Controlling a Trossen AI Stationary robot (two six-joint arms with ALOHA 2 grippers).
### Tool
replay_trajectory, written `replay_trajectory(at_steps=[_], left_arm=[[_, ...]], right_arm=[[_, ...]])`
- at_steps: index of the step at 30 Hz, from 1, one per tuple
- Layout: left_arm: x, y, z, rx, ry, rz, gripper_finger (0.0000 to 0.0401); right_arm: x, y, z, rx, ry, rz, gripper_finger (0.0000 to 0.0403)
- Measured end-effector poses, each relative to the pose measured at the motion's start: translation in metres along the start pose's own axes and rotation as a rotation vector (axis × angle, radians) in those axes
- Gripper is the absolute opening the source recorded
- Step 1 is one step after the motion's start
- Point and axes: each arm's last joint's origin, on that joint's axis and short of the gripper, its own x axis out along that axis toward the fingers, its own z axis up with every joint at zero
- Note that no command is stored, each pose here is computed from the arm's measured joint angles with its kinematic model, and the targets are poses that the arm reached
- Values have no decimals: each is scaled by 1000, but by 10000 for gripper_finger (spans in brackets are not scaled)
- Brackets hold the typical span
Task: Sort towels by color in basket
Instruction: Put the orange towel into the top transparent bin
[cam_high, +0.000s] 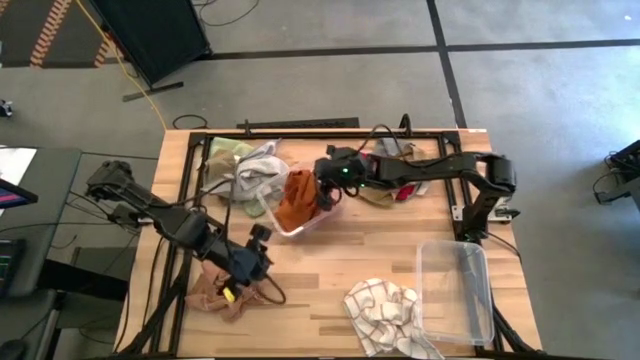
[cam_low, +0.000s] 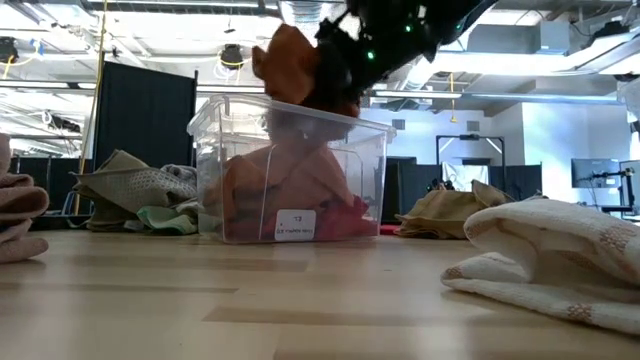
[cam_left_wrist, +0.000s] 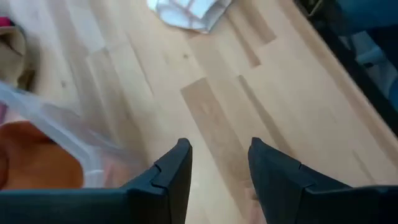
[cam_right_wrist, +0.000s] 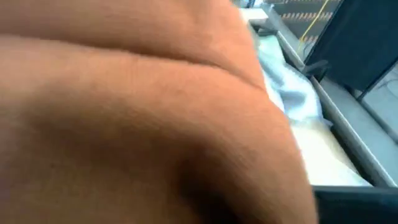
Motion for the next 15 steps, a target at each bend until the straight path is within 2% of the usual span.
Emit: replay_trajectory(at_steps=[2,5,11,15], left_arm=[[-1,-5,0,-4,-1,-11,148],[-2,-11,0,-21,-2,-23,148],[-3,-22,-3,-50,29,-43,148],[-3,-27,-4,-62,35,-48,148]], right_arm=[[12,-1,3,4,-22,19,33],[31,1,1,4,20,44,37],[64,0,-12,27,171,95,36],[76,-6,-16,77,222,112,41]])
